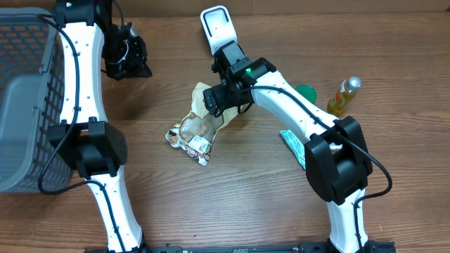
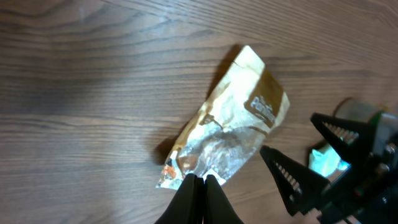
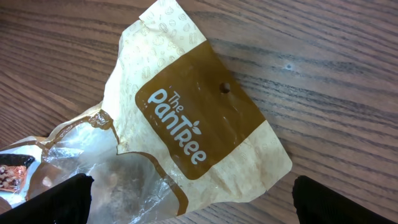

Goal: Scan the item barcode

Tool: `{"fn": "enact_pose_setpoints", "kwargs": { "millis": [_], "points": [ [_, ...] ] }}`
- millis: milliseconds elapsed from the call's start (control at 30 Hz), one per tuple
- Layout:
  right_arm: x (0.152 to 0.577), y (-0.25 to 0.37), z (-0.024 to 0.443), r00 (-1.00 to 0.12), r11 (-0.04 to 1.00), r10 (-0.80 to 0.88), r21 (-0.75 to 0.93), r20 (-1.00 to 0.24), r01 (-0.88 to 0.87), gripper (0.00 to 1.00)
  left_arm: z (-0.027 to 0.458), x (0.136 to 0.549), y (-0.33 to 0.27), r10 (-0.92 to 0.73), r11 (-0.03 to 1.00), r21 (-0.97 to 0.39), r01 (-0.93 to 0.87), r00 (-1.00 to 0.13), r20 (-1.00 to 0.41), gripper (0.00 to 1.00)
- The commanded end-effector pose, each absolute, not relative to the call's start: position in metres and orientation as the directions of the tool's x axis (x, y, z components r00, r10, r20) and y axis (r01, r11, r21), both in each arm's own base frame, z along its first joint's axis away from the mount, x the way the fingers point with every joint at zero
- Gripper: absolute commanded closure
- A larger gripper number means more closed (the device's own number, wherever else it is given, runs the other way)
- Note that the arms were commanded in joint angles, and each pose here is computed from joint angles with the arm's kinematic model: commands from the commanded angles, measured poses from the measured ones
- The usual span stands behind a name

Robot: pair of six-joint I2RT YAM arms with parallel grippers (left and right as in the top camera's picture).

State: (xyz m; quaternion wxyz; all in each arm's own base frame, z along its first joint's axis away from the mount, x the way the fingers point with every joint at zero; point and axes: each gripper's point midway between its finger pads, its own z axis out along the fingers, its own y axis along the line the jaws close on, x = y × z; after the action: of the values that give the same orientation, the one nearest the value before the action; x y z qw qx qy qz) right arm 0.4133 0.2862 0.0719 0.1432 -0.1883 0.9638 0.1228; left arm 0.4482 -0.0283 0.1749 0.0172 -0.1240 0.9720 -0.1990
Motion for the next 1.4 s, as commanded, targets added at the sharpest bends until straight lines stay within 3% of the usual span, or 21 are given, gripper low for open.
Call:
{"fn": "enact_pose_setpoints", "kwargs": {
  "millis": [0, 133, 300, 433, 567, 667, 733, 867, 1367],
  "points": [
    [0.414, 0.287, 0.089, -0.877, 0.889, -0.327, 0.199, -0.354, -0.412, 0.00, 0.189, 0.449, -0.032, -0.201, 0.873, -0.458, -0.167, -0.979, -0.027, 0.96],
    [0.408, 0.292, 0.090, -0.861, 0.856, -0.372, 0.229, -0.346, -0.462, 0.00, 0.200, 0.438, -0.041, -0.173, 0.896, -0.421, -0.138, -0.984, -0.047, 0.96],
    [0.411, 0.290, 0.090, -0.863, 0.858, -0.365, 0.233, -0.350, -0.458, 0.00, 0.219, 0.396, -0.030, -0.223, 0.956, -0.211, -0.206, -0.973, -0.063, 0.96],
    [0.415, 0.287, 0.091, -0.864, 0.861, -0.356, 0.234, -0.357, -0.451, 0.00, 0.217, 0.357, -0.046, -0.215, 0.958, -0.196, -0.211, -0.977, 0.001, 0.96],
    [0.416, 0.286, 0.091, -0.864, 0.862, -0.353, 0.234, -0.360, -0.450, 0.00, 0.190, 0.323, -0.066, -0.188, 0.965, -0.158, -0.209, -0.973, 0.135, 0.96],
    [0.426, 0.284, 0.094, -0.858, 0.864, -0.335, 0.236, -0.389, -0.445, 0.00, 0.137, 0.287, -0.098, -0.120, 0.982, -0.105, -0.155, -0.952, 0.282, 0.96],
    [0.429, 0.285, 0.095, -0.856, 0.858, -0.329, 0.252, -0.398, -0.448, 0.00, 0.118, 0.279, -0.098, -0.155, 0.982, -0.058, -0.181, -0.940, 0.306, 0.96],
    [0.425, 0.300, 0.091, -0.832, 0.782, -0.376, 0.343, -0.408, -0.521, 0.00, 0.085, 0.272, -0.096, -0.198, 0.974, -0.040, -0.221, -0.927, 0.318, 0.96],
    [0.414, 0.304, 0.051, -0.853, 0.768, -0.409, 0.382, -0.323, -0.513, 0.00, 0.017, 0.287, -0.094, -0.206, 0.972, -0.070, -0.222, -0.960, 0.188, 0.96]
  ]
}}
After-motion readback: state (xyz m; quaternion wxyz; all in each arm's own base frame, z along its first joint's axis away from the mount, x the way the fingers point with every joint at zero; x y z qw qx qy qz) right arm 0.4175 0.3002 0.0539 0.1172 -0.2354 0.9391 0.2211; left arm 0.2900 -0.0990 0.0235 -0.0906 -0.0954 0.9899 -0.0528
